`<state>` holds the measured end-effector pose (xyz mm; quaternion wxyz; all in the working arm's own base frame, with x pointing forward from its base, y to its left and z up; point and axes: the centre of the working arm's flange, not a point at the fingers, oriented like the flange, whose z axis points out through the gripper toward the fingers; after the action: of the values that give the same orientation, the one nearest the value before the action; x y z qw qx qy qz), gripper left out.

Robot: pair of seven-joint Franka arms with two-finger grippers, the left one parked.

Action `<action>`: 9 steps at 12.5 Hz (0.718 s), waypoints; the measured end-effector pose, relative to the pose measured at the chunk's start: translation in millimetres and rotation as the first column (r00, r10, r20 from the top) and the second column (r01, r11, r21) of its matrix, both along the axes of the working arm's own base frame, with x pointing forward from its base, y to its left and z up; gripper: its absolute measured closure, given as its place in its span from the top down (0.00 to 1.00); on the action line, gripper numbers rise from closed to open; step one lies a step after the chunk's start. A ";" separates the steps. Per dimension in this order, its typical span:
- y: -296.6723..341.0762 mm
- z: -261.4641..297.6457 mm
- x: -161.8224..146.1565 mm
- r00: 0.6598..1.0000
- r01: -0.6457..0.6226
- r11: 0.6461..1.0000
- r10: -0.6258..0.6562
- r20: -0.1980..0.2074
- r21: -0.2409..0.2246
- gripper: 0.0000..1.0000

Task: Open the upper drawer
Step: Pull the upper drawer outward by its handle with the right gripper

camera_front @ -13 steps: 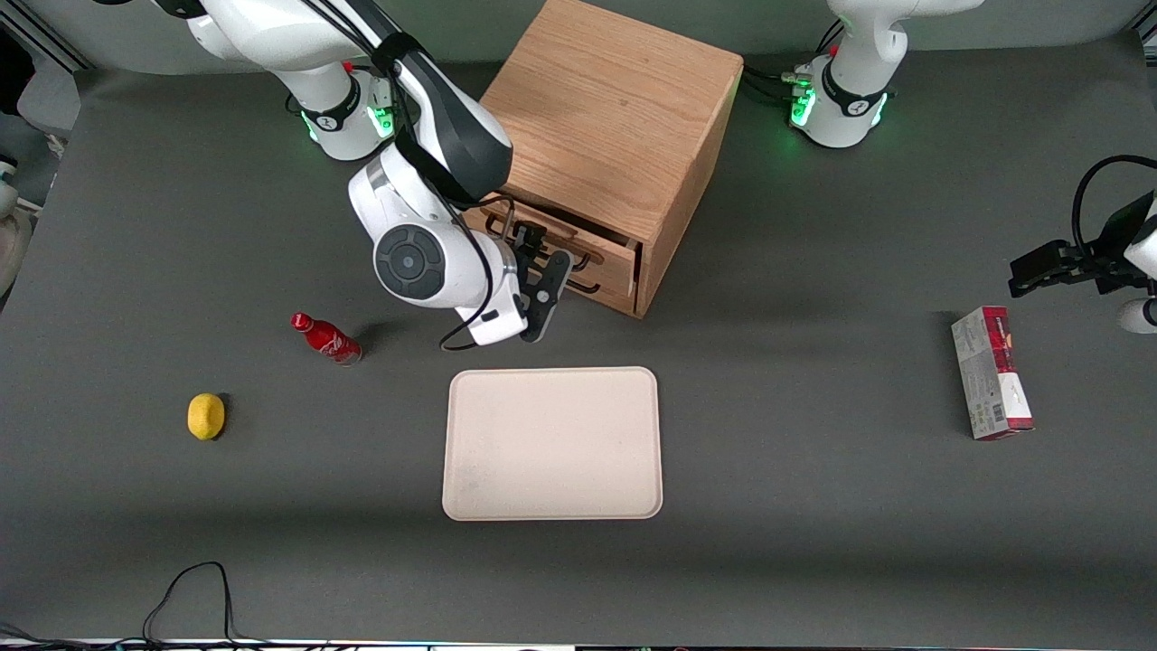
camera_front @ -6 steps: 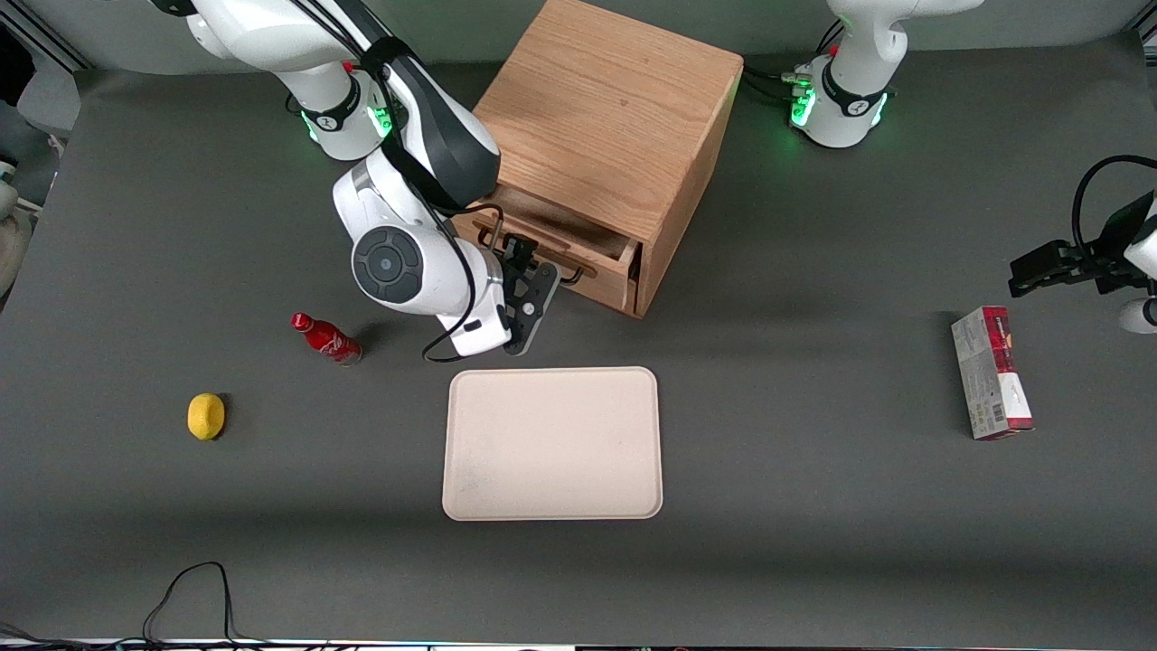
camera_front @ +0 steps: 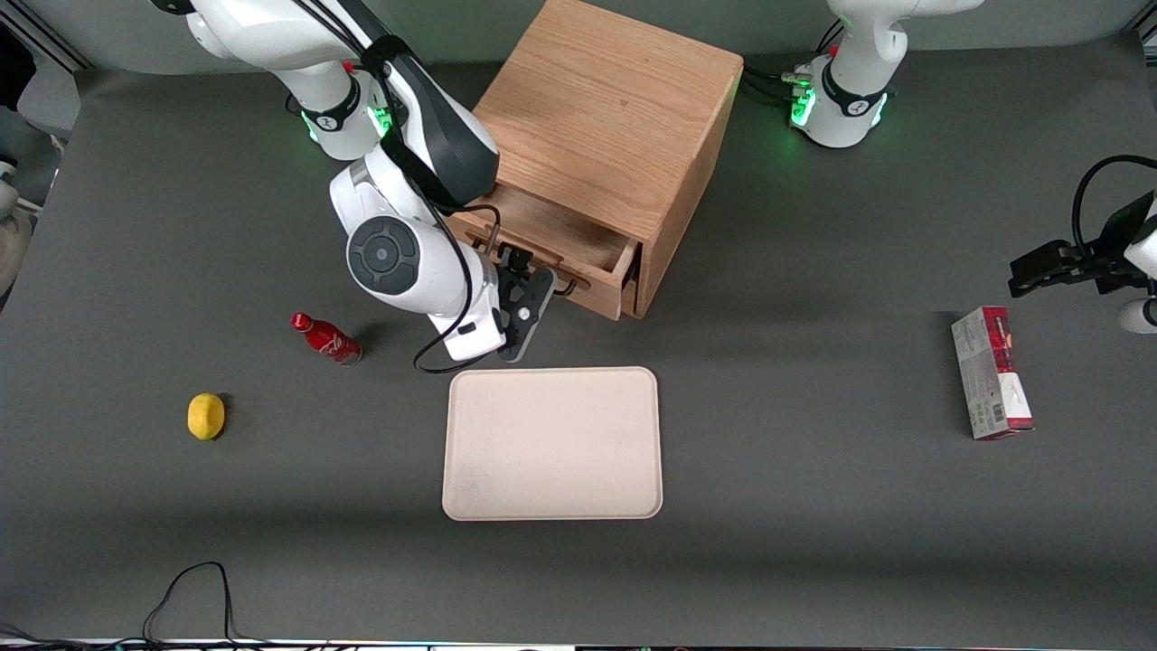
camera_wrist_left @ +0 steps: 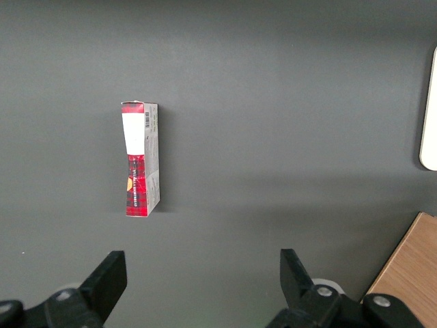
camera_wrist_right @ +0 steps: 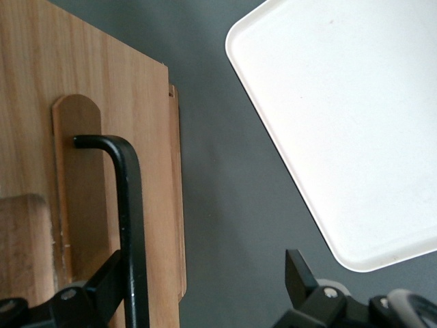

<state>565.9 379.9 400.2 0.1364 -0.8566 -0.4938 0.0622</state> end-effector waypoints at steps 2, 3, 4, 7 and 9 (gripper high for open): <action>-8.3 0.6 6.5 1.000 0.015 1.000 -0.015 0.007 0.002 1.00; -13.6 0.7 10.1 1.000 0.023 1.000 -0.023 0.009 0.002 1.00; -18.0 0.8 13.1 1.000 0.028 1.000 -0.028 0.012 0.003 1.00; -22.6 1.9 18.2 0.999 0.040 0.999 -0.040 0.027 0.010 1.00; -22.3 2.7 19.3 0.998 0.042 0.999 -0.043 0.036 0.014 1.00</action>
<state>585.3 357.6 402.9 0.1341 -0.8670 -0.4783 0.0405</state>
